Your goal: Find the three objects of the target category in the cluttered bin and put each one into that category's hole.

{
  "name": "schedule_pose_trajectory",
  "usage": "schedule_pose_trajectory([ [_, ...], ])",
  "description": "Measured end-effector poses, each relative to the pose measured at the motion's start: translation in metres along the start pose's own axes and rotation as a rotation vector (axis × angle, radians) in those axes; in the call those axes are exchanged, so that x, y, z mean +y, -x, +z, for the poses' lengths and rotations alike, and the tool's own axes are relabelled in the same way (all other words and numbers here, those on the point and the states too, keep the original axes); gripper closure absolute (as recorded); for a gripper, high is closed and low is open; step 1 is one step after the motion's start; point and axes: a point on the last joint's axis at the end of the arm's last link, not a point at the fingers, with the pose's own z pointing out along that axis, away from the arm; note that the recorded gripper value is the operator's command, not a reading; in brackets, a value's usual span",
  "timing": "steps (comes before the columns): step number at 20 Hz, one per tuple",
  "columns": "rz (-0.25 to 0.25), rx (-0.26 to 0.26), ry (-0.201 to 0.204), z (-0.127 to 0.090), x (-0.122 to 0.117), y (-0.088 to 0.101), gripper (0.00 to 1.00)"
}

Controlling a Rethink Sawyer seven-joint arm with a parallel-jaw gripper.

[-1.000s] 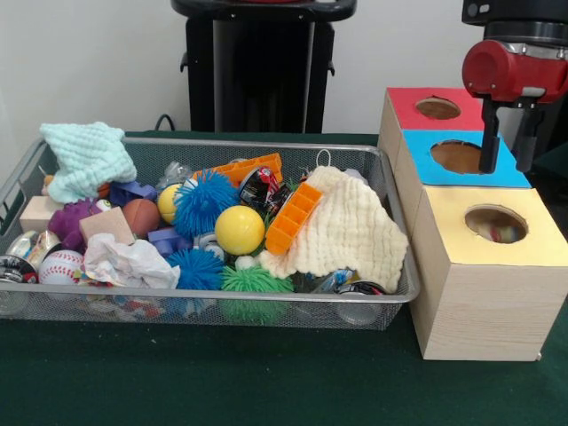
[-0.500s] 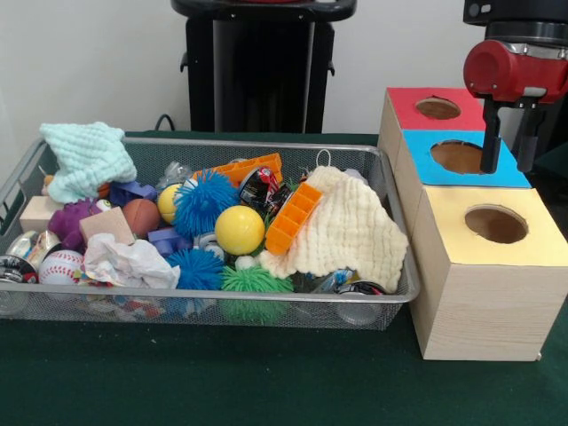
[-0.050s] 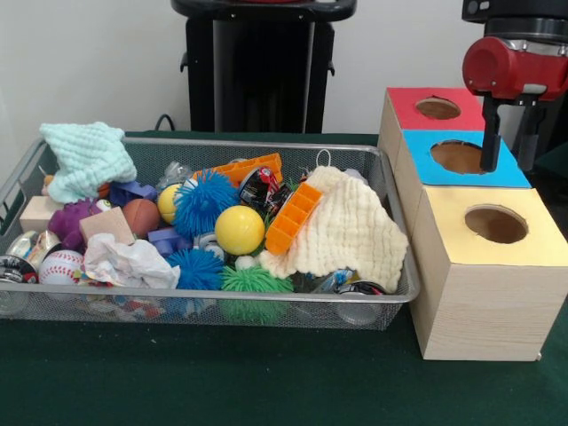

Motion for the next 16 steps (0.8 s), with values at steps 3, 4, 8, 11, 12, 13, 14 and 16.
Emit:
schedule_pose_trajectory([
  [3,0.035,-0.009,0.007,-0.005,-0.021,0.005,0.00],
  [4,0.048,-0.011,0.009,-0.006,-0.029,0.005,0.00],
  [8,0.102,-0.018,0.016,-0.009,-0.063,0.006,0.00],
  [11,0.152,-0.028,0.019,-0.011,-0.096,0.005,0.00],
  [12,0.158,-0.029,0.020,-0.011,-0.100,0.005,0.00],
  [13,0.176,-0.031,0.023,-0.011,-0.112,0.003,0.00],
  [14,0.195,-0.033,0.025,-0.012,-0.124,0.002,0.00],
  [16,0.214,-0.033,0.030,-0.013,-0.136,0.000,0.00],
])
